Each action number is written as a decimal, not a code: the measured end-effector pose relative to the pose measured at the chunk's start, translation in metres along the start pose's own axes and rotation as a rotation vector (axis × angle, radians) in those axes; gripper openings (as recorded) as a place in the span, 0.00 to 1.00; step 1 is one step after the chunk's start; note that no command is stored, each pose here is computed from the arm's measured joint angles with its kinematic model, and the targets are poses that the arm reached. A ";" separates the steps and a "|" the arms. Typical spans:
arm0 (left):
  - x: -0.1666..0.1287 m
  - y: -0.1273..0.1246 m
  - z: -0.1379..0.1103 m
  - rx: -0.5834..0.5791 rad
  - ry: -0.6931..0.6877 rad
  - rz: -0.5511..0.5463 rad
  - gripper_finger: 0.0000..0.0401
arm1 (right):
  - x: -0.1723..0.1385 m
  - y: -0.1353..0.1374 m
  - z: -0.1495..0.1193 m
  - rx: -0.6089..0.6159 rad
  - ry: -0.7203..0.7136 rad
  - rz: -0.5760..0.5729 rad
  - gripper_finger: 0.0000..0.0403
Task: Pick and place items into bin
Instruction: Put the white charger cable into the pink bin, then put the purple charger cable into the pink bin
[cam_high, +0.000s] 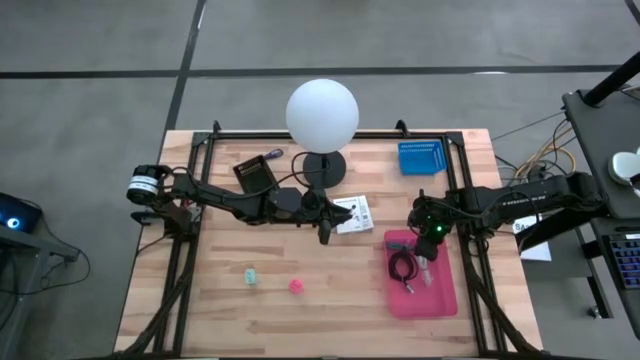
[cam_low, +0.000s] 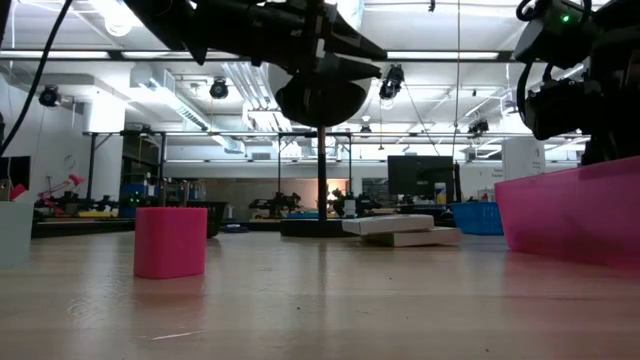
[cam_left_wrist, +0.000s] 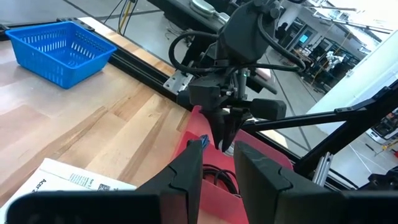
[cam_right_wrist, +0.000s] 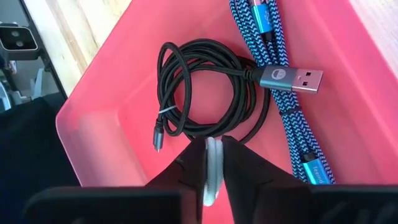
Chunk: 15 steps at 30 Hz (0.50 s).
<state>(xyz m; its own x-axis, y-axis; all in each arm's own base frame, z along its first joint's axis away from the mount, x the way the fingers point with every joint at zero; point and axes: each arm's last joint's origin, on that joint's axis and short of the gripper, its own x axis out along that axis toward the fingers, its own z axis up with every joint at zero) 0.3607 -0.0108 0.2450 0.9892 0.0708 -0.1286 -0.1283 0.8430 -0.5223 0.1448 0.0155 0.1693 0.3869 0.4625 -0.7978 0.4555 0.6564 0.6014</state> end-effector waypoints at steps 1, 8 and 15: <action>0.000 0.000 0.000 0.000 0.001 0.001 0.19 | 0.000 0.000 0.000 -0.001 -0.001 0.001 0.13; 0.000 0.000 -0.001 0.000 0.002 0.001 0.19 | 0.000 0.000 0.000 -0.002 -0.002 0.002 0.26; 0.000 0.001 -0.001 0.000 0.002 0.002 0.19 | 0.000 0.005 0.005 -0.064 -0.052 0.045 0.30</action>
<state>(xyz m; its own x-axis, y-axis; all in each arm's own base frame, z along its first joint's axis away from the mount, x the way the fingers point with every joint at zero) 0.3604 -0.0108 0.2441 0.9888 0.0709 -0.1314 -0.1298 0.8431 -0.5219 0.1511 0.0155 0.1727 0.4479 0.4617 -0.7657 0.3853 0.6731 0.6313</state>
